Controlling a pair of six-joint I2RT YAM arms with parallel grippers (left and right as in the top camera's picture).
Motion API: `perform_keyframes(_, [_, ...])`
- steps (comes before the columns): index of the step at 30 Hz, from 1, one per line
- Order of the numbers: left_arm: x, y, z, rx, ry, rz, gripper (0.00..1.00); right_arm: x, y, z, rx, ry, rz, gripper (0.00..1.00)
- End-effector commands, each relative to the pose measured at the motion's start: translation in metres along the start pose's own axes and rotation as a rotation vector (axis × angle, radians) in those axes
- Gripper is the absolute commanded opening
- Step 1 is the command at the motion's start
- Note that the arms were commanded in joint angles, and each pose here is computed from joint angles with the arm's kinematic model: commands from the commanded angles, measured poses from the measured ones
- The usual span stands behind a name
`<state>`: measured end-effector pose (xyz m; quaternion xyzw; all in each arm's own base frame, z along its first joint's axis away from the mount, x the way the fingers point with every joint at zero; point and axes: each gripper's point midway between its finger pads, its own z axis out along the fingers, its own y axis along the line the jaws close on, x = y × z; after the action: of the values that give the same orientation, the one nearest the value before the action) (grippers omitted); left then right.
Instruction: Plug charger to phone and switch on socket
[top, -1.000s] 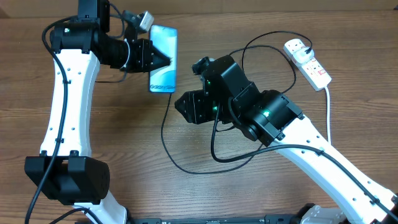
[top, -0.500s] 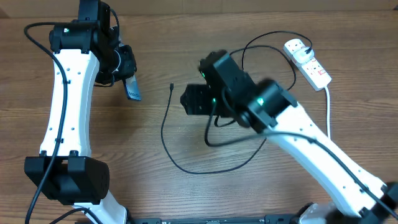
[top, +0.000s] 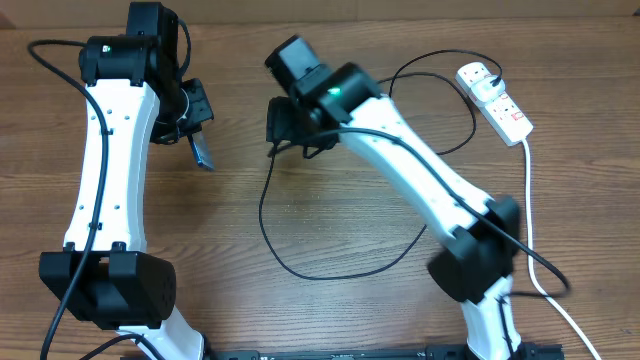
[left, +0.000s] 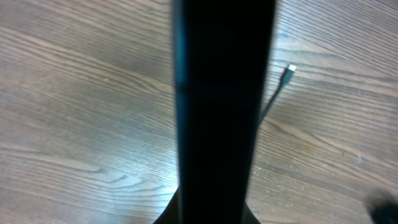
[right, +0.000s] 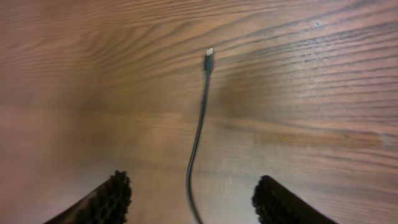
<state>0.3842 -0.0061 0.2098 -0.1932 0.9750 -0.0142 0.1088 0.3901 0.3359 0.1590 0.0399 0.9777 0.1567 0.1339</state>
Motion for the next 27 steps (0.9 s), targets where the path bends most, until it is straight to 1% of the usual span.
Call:
perform_keyframes(1, [-0.005,0.008,-0.004,-0.035,-0.029,-0.042,0.04,-0.014,-0.005,0.024,0.038,-0.05,0.104,0.59])
perform_keyframes(2, [-0.005,0.008,-0.004,-0.035,-0.028,-0.042,0.04,-0.017,-0.003,0.037,0.035,-0.054,0.106,0.57])
perform_keyframes(6, [-0.005,0.008,-0.004,-0.033,-0.025,-0.041,0.04,-0.018,-0.005,0.069,0.045,-0.051,0.104,0.57])
perform_keyframes(11, [-0.005,0.008,-0.004,-0.033,-0.025,-0.042,0.04,-0.016,-0.013,0.095,0.081,-0.041,0.074,0.54])
perform_keyframes(19, [-0.007,0.007,-0.004,-0.029,-0.033,-0.042,0.04,-0.007,-0.009,0.122,0.096,-0.04,0.048,0.54])
perform_keyframes(22, [-0.006,0.007,-0.004,-0.03,-0.032,-0.042,0.04,0.001,-0.011,0.133,0.145,-0.056,0.028,0.54])
perform_keyframes(27, [-0.006,0.007,-0.004,-0.03,-0.032,-0.042,0.04,0.007,-0.01,0.136,0.19,-0.096,0.018,0.53])
